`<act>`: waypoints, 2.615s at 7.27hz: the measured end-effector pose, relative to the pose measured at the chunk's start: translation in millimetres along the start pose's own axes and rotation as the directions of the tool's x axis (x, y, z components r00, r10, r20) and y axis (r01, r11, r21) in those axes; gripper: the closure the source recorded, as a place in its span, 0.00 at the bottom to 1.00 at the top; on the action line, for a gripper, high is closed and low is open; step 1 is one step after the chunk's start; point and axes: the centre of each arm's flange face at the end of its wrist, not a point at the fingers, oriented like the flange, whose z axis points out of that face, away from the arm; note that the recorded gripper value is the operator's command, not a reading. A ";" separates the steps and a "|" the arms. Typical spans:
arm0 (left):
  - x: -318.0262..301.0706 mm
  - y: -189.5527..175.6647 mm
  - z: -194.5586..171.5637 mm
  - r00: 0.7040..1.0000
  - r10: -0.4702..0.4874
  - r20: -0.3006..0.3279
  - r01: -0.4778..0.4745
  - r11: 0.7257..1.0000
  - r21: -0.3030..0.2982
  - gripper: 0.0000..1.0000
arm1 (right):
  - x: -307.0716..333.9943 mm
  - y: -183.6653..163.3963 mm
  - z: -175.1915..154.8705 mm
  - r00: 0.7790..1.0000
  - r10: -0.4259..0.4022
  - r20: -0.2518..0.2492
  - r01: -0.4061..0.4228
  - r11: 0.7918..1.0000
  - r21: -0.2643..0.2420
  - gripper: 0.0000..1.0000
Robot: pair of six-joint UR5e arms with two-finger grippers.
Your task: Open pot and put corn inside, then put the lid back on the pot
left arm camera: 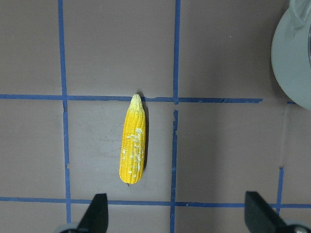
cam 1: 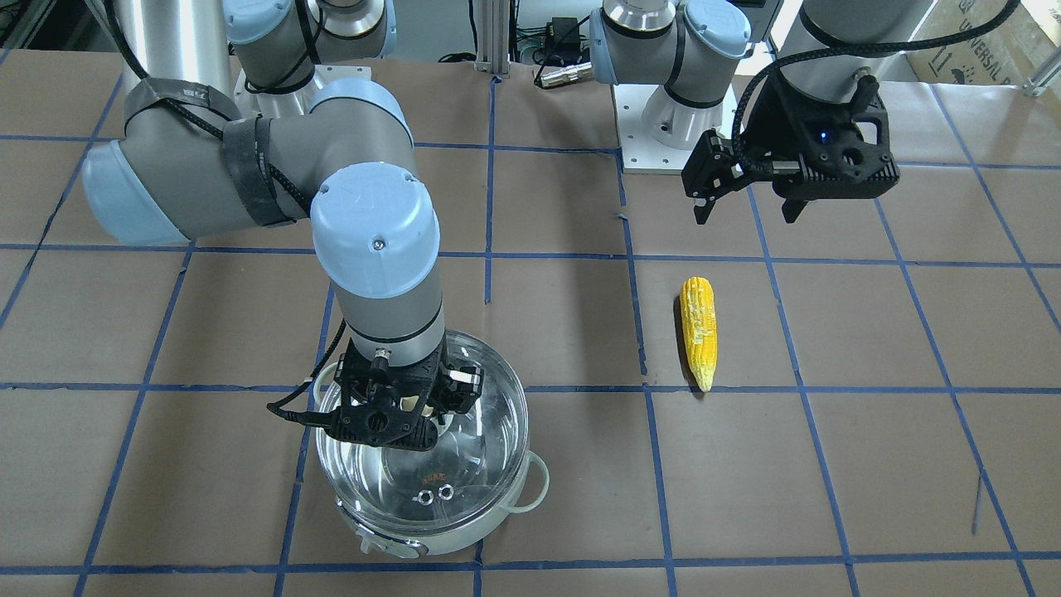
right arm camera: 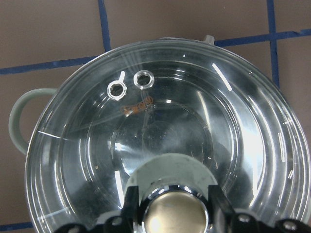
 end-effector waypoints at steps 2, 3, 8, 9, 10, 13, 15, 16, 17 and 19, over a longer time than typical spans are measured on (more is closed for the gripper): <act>0.1 0.0 -0.5 1.000 0.001 0.000 -0.001 1.000 0.001 0.00 | 2.7 3.9 -10.9 1.000 0.000 -0.002 0.000 1.000 -0.007 0.53; -0.1 0.2 0.0 1.000 0.002 0.000 -0.002 1.000 -0.001 0.00 | 5.3 5.7 -20.6 1.000 0.001 -0.003 -0.001 1.000 -0.012 0.53; -20.5 7.0 50.4 0.999 0.048 -0.009 -0.049 0.991 -0.123 0.00 | 67.9 12.1 -117.0 1.000 0.022 -0.009 -0.023 1.000 -0.019 0.55; -40.9 8.6 81.2 0.999 0.034 -0.022 -0.038 0.983 -0.178 0.00 | 105.6 14.5 -139.1 1.000 0.025 -0.014 -0.025 0.999 -0.029 0.56; -59.4 10.7 112.5 0.999 0.020 -0.036 -0.027 0.975 -0.220 0.00 | 143.8 19.0 -154.2 0.999 0.025 -0.021 -0.026 0.998 -0.054 0.57; -75.4 12.7 210.0 0.998 0.016 -0.054 -0.031 0.957 -0.288 0.00 | 184.3 40.5 -154.9 0.999 0.019 -0.030 -0.022 0.993 -0.117 0.58; -72.8 22.2 256.0 0.996 0.059 -0.062 -0.073 0.960 -0.271 0.00 | 188.1 58.7 -144.7 0.999 0.018 -0.032 -0.022 0.990 -0.136 0.58; -72.4 29.5 278.2 0.994 0.091 -0.065 -0.104 0.963 -0.248 0.00 | 190.5 61.0 -143.1 0.999 0.019 -0.031 -0.023 0.991 -0.132 0.58; -71.6 36.8 300.2 0.992 0.112 -0.062 -0.123 0.968 -0.218 0.00 | 191.1 61.7 -143.1 0.999 0.019 -0.031 -0.022 0.992 -0.128 0.58; -70.3 44.7 325.6 0.991 0.126 -0.051 -0.133 0.976 -0.173 0.31 | 190.7 62.1 -143.6 0.999 0.019 -0.030 -0.023 0.992 -0.125 0.58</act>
